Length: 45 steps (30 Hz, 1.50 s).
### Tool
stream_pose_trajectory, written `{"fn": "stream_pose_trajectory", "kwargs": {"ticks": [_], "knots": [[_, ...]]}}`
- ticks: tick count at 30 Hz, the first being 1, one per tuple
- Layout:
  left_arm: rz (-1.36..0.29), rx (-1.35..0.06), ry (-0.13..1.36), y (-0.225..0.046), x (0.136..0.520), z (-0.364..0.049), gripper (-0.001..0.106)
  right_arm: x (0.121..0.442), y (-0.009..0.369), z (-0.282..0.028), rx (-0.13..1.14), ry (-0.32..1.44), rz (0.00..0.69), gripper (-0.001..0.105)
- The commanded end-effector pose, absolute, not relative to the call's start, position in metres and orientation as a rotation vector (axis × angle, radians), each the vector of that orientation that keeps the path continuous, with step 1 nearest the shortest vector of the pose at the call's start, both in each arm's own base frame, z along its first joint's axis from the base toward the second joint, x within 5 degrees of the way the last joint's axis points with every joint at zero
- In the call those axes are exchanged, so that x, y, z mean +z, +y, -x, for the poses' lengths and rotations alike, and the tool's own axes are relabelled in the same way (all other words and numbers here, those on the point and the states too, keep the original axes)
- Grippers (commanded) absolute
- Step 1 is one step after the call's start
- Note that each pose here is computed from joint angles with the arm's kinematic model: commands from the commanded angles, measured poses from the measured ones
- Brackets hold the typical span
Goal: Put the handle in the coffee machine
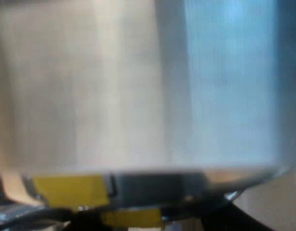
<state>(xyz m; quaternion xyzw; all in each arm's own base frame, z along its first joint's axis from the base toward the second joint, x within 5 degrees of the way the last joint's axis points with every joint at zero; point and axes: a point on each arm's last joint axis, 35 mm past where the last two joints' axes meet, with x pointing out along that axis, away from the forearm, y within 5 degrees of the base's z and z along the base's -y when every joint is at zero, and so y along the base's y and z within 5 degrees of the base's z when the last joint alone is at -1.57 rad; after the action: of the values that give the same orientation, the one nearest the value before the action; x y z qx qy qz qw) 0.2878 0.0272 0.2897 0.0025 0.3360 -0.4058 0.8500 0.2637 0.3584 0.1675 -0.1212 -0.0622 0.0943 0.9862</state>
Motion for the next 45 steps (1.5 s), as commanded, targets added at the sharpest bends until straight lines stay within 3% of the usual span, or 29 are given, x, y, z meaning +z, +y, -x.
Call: {"fn": "stream_pose_trajectory", "kwargs": {"ticks": [1, 7, 8, 9, 10, 15, 23, 33, 38, 45], "knots": [[-0.015, -0.833, 0.7, 0.028, 0.296, -0.288, 0.055, 0.212, 0.36, -0.266, 0.181, -0.262, 0.115, 0.028], [-0.03, -0.829, 0.682, 0.028, 0.297, -0.29, 0.051, 0.212, 0.36, -0.266, 0.181, -0.262, 0.115, 0.028], [-0.059, -0.794, 0.69, 0.03, 0.296, -0.293, 0.016, 0.212, 0.36, -0.266, 0.181, -0.262, 0.115, 0.028], [-0.08, -0.764, 0.706, 0.031, 0.296, -0.293, 0.004, 0.212, 0.36, -0.266, 0.181, -0.262, 0.115, 0.028], [-0.087, -0.753, 0.712, 0.031, 0.295, -0.293, 0.0, 0.212, 0.36, -0.266, 0.181, -0.262, 0.115, 0.028], [-0.145, -0.667, 0.751, 0.035, 0.29, -0.299, 0.0, 0.212, 0.36, -0.266, 0.181, -0.262, 0.115, 0.028], [-0.142, -0.673, 0.767, 0.034, 0.286, -0.301, 0.0, 0.212, 0.361, -0.265, 0.183, -0.262, 0.115, 0.028], [-0.174, -0.772, 0.809, 0.009, 0.283, -0.298, 0.0, 0.212, 0.361, -0.265, 0.182, -0.264, 0.126, 0.028], [-0.268, -0.759, 0.887, 0.001, 0.279, -0.293, 0.0, 0.212, 0.361, -0.265, 0.181, -0.265, 0.137, 0.028], [-0.195, -0.857, 0.909, -0.012, 0.281, -0.284, 0.0, 0.212, 0.361, -0.265, 0.181, -0.264, 0.138, 0.028]]}}
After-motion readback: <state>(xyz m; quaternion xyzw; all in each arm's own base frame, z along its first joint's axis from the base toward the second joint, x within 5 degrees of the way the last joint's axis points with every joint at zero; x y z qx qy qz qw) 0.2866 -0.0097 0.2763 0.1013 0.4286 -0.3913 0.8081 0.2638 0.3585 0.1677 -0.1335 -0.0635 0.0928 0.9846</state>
